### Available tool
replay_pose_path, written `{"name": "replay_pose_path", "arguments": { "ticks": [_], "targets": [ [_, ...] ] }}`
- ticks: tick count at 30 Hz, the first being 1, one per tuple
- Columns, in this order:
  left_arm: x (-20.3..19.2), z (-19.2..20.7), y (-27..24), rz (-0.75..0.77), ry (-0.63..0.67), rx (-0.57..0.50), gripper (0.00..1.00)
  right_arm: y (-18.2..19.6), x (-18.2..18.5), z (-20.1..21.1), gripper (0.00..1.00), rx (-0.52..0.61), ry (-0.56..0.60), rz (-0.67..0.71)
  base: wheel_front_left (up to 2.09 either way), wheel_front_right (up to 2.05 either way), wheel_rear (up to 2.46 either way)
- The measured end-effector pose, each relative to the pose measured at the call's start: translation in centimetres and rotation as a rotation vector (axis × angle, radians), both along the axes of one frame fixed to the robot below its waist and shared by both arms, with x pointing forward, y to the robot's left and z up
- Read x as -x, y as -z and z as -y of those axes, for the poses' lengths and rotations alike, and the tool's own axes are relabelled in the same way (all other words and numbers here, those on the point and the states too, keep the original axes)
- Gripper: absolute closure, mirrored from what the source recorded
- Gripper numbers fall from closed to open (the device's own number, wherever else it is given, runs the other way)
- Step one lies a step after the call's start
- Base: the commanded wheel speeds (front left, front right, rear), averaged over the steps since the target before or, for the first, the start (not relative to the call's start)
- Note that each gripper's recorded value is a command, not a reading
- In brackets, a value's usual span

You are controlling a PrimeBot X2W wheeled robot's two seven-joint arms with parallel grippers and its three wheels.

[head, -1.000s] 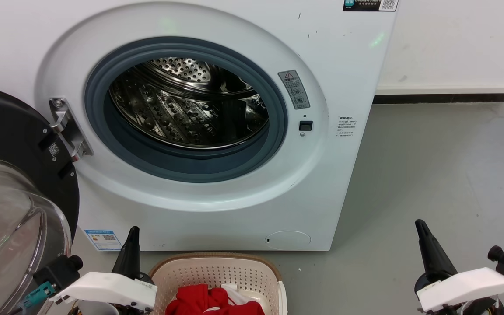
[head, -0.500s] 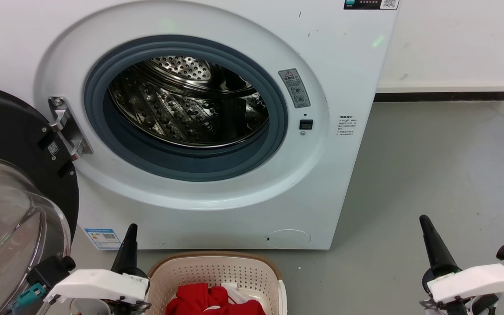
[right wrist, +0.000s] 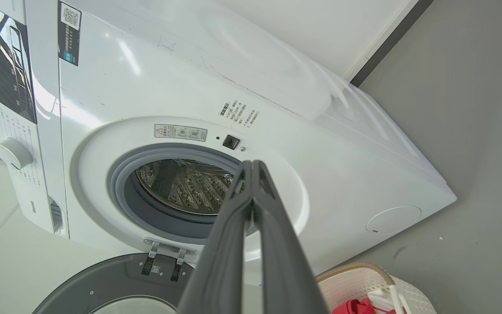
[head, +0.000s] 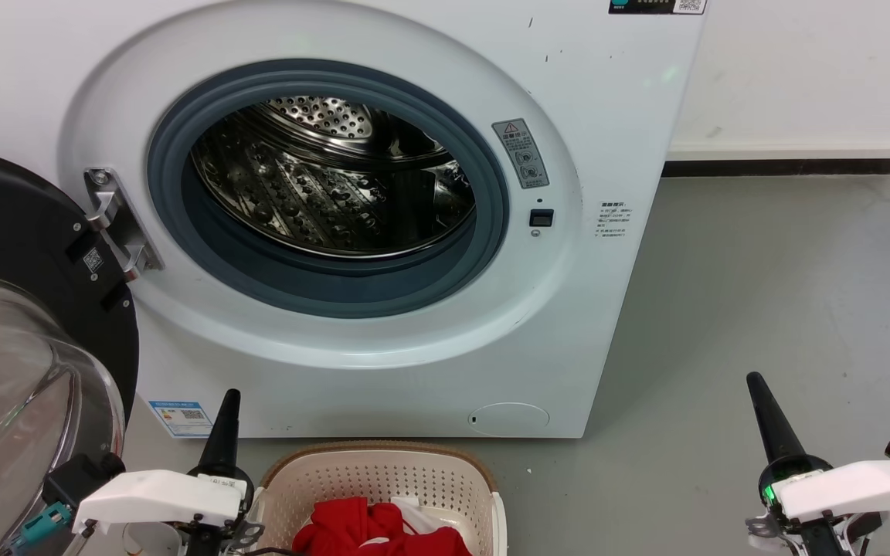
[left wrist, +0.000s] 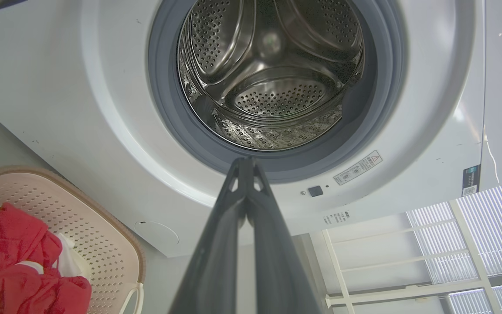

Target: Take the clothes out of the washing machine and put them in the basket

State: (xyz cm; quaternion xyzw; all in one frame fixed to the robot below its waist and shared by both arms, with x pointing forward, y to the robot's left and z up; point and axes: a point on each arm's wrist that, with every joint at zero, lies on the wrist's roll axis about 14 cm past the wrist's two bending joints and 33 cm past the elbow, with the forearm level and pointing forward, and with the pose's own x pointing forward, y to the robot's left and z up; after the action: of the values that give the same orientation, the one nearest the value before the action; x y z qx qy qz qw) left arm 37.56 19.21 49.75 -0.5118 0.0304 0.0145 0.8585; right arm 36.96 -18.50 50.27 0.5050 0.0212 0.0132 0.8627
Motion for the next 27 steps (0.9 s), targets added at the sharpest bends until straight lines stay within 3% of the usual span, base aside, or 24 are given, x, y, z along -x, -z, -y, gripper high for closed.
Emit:
{"name": "replay_pose_path", "arguments": {
  "ticks": [27],
  "targets": [
    [-0.6, -0.3, -0.22, 0.019, -0.013, 0.263, 1.0, -0.02, -0.88, 0.8, 1.0, -0.266, 0.028, -0.006, 0.0, 0.0, 0.0]
  ]
}}
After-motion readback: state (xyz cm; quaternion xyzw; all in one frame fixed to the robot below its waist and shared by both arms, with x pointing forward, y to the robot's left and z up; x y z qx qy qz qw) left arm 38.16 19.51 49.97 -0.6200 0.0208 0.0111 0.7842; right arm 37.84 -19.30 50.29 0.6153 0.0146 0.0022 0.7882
